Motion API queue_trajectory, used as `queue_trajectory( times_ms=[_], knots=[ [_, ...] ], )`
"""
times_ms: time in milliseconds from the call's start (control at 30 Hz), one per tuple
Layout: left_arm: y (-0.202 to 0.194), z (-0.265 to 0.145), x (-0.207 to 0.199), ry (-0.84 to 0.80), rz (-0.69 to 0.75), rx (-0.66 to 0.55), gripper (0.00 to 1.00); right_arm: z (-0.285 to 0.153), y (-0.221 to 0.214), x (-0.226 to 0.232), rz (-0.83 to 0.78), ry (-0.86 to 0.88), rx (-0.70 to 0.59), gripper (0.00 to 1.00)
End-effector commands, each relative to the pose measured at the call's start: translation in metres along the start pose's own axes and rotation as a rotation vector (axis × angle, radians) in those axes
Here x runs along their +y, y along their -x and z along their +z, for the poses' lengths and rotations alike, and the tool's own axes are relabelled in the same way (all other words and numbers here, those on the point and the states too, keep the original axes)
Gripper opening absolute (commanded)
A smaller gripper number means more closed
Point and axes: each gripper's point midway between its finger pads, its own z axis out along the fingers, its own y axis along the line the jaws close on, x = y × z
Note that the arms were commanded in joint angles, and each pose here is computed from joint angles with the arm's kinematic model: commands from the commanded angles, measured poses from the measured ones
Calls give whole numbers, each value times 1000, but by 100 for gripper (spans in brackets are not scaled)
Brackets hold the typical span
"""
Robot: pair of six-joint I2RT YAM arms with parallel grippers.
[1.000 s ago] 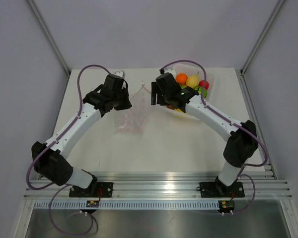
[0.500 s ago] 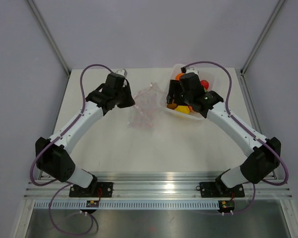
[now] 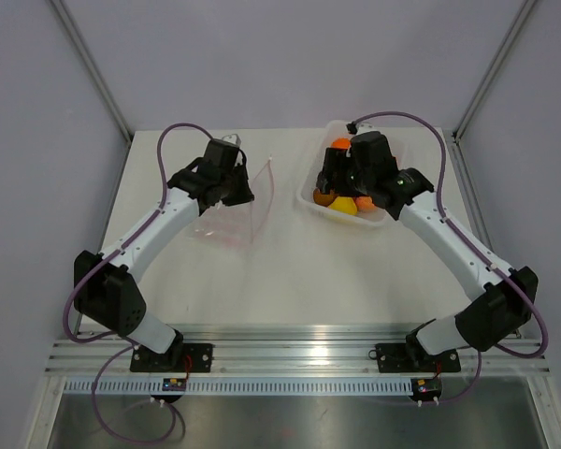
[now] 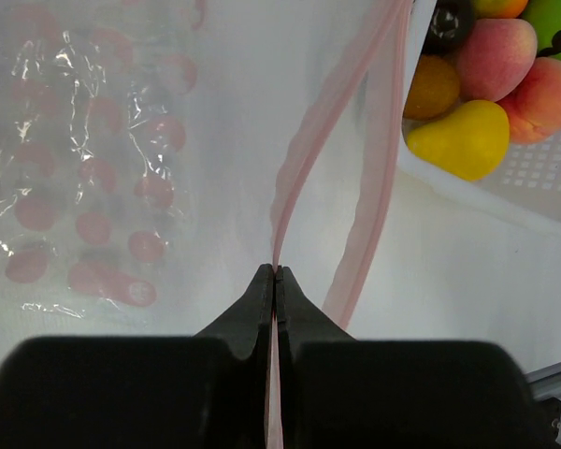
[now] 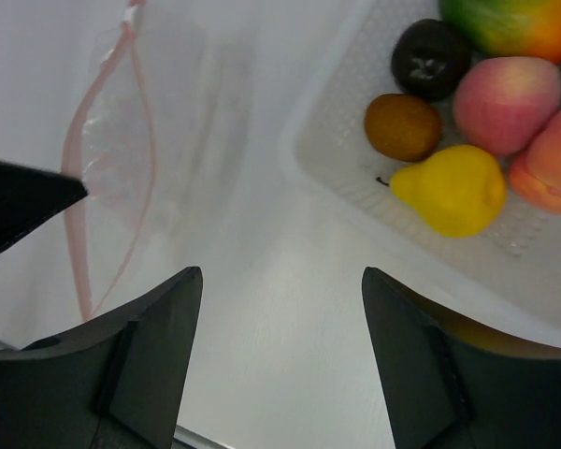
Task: Place the food in the zip-top bag and seal the zipper
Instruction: Pick up the fake fruit from the bin.
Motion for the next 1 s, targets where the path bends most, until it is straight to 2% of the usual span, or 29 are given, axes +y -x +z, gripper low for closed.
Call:
queue_trajectory(
  times_ms=[0,100,167,367,400,433,667,967],
  knots=[
    [20,-13,0,19,14,-61,0,-4,30,-59,58,-238,-63,77],
    [22,-20,-3,2,11,-71,0,15,32,-106,37,-384,7,81],
    [21,-23,-3,1,10,-73,0,35,22,-119,5,-418,93,86],
    [15,-24,0,2,11,-63,0,74,1,-124,16,-407,196,90],
    [14,-23,0,-3,10,-59,0,78,-2,-121,27,-388,211,98],
    [12,-22,1,-1,13,-53,0,84,-7,-122,37,-388,226,99],
    [10,-23,1,-10,21,-50,0,110,-39,-129,123,-407,293,99],
    [2,-20,4,-8,21,-36,0,136,-46,-130,142,-390,308,89]
  ],
)
